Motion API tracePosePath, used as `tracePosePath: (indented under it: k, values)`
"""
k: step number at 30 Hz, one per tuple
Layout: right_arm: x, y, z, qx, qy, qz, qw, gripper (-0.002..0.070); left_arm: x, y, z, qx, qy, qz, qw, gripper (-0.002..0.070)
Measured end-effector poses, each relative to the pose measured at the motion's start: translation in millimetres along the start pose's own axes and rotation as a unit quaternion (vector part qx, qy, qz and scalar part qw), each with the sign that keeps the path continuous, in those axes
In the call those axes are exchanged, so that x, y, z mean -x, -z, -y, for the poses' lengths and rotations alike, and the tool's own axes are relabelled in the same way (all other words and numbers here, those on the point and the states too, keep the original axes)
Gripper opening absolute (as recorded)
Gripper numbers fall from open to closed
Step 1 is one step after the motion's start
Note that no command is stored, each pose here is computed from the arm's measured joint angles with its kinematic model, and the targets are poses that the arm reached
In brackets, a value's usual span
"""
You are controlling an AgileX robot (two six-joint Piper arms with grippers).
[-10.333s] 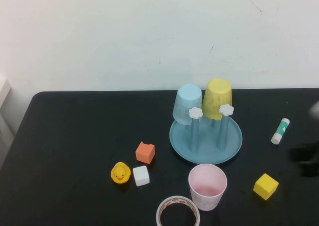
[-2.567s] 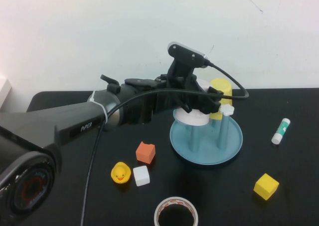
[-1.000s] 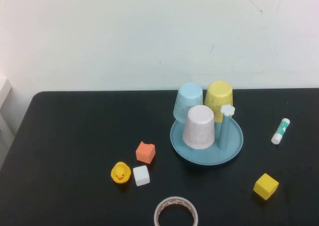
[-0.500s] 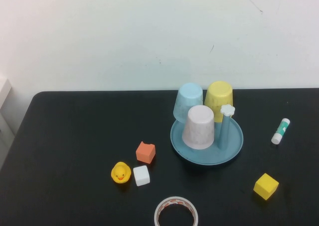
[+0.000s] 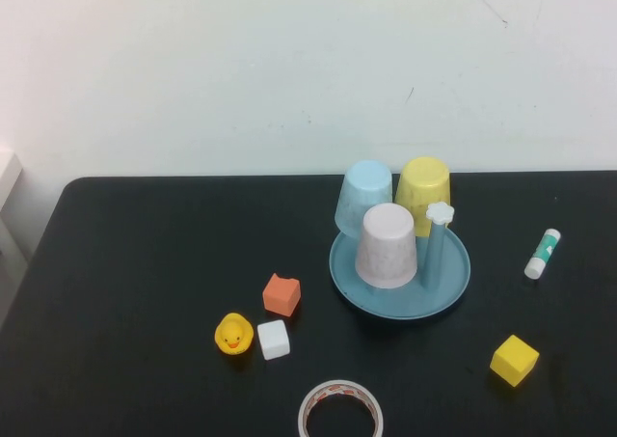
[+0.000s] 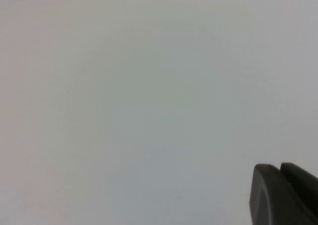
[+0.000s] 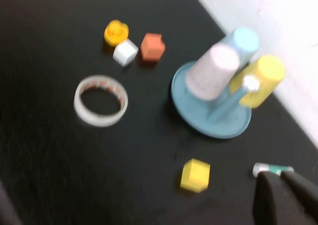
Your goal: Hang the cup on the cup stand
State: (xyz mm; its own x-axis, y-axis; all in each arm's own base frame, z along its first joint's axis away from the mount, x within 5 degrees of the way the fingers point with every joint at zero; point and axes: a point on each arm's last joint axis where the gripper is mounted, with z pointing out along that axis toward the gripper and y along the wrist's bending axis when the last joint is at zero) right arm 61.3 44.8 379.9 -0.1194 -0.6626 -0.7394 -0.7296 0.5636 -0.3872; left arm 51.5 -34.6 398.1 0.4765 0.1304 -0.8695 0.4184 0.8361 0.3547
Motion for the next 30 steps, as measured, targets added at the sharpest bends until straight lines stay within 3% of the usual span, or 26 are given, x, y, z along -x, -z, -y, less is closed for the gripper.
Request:
tracePosePath:
  k: [4, 15, 25, 30]
  values:
    - [-6, 1, -1, 0.008, -0.003, -0.032, 0.999, -0.0001, -20, 3, 15.4, -0.043, 0.010, -0.011, 0.999, 0.0000]
    - [-11, 1, -3, 0.014, -0.005, -0.060, 0.998, -0.0001, -40, 3, 24.9, -0.060, 0.013, -0.039, 0.997, 0.0000]
    - [-11, 1, -3, 0.014, -0.006, -0.060, 0.998, -0.0001, -40, 3, 24.9, -0.060, 0.017, -0.039, 0.997, 0.0000]
    - [-11, 1, -3, 0.014, -0.006, -0.060, 0.998, -0.0001, -44, 10, 15.1, -0.001, 0.005, -0.057, 0.998, 0.0000]
